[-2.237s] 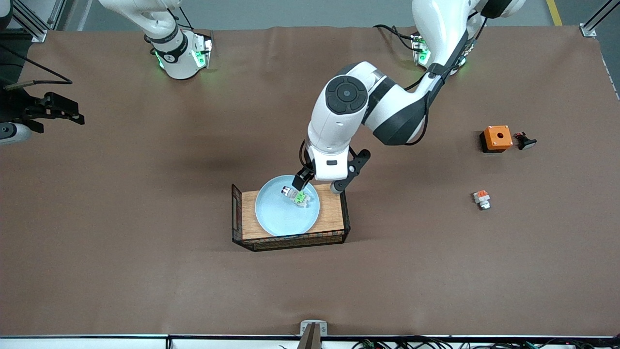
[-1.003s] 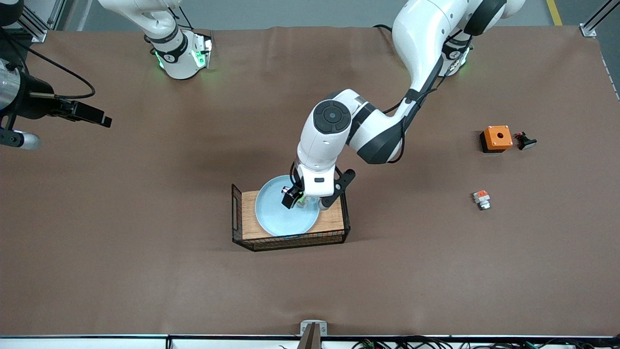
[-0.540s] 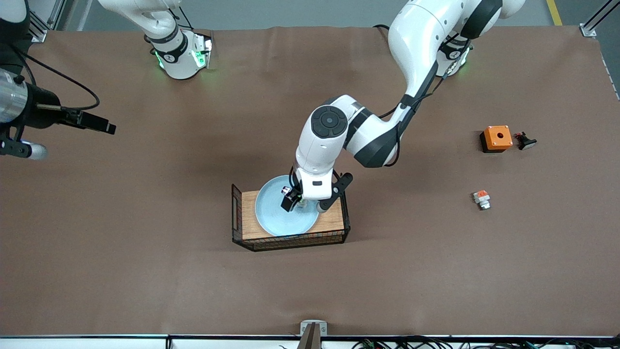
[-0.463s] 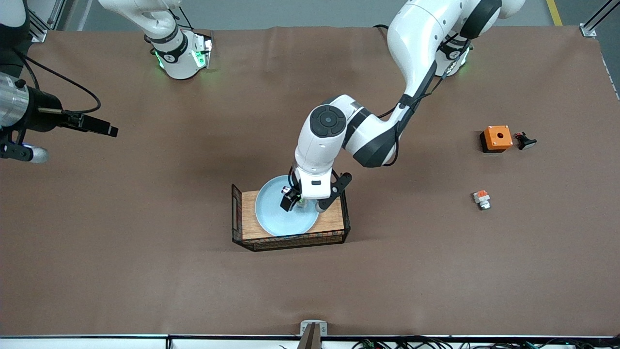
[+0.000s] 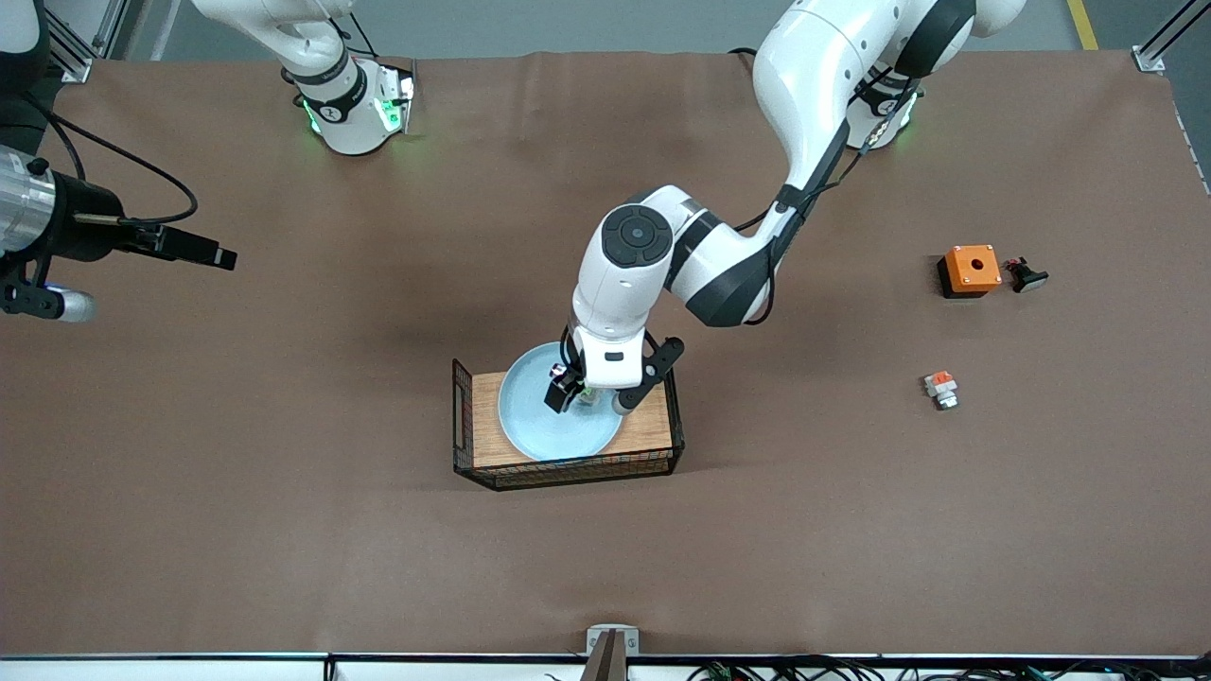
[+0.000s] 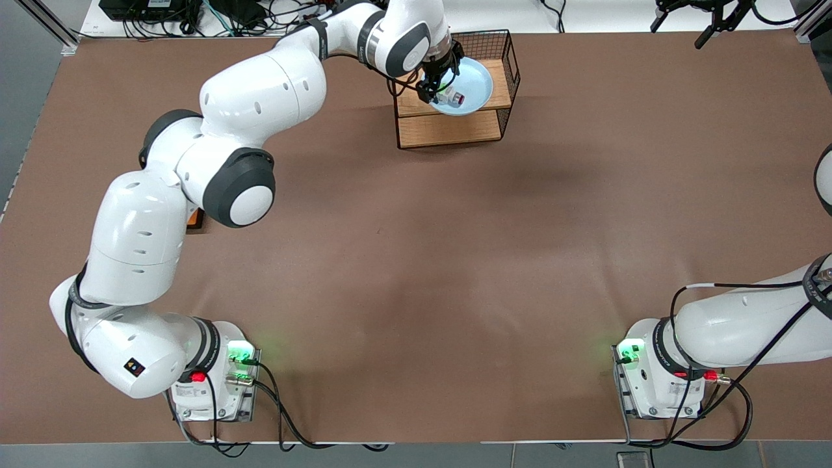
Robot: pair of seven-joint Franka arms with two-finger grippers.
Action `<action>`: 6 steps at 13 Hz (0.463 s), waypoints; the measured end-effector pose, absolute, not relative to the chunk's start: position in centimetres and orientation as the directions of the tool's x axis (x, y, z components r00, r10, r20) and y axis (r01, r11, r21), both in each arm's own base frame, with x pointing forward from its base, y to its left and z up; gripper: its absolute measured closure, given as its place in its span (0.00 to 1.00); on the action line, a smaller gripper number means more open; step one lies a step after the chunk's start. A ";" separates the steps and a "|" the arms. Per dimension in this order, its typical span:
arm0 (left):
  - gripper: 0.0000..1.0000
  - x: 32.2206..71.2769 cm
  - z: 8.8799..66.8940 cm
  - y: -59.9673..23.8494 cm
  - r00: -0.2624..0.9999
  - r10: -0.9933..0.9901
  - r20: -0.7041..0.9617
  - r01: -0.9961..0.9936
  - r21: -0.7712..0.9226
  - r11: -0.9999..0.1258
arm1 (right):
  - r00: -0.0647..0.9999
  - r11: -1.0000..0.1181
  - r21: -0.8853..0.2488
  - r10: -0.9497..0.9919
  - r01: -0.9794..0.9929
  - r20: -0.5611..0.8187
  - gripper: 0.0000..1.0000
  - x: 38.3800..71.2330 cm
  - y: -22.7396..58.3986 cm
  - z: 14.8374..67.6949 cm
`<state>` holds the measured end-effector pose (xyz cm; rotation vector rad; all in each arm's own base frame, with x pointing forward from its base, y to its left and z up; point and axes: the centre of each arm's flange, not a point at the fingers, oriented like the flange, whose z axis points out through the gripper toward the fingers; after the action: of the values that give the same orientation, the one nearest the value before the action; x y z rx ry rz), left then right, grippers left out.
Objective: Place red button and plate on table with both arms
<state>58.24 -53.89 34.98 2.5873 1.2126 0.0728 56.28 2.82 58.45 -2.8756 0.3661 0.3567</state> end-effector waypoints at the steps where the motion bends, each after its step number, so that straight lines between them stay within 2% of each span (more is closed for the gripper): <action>1: 0.08 58.2 35.0 -53.9 0.646 0.760 -0.073 0.745 0.275 -0.607 | 0.937 -0.943 -0.182 -0.224 -0.278 -0.268 0.00 56.3 3.3 58.5; 2: 0.08 58.2 35.0 -54.0 0.647 0.759 -0.073 0.744 0.276 -0.608 | 0.928 -0.936 -0.172 -0.254 -0.306 -0.272 0.00 56.3 3.9 58.5; 6: 0.21 58.0 35.1 -54.2 0.650 0.757 -0.073 0.742 0.279 -0.610 | 0.886 -0.894 -0.134 -0.385 -0.428 -0.260 0.00 56.2 9.7 58.9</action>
<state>58.01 -54.22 35.05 2.5866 1.2042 0.0755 56.24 9.71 58.90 -2.8671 0.6233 0.3377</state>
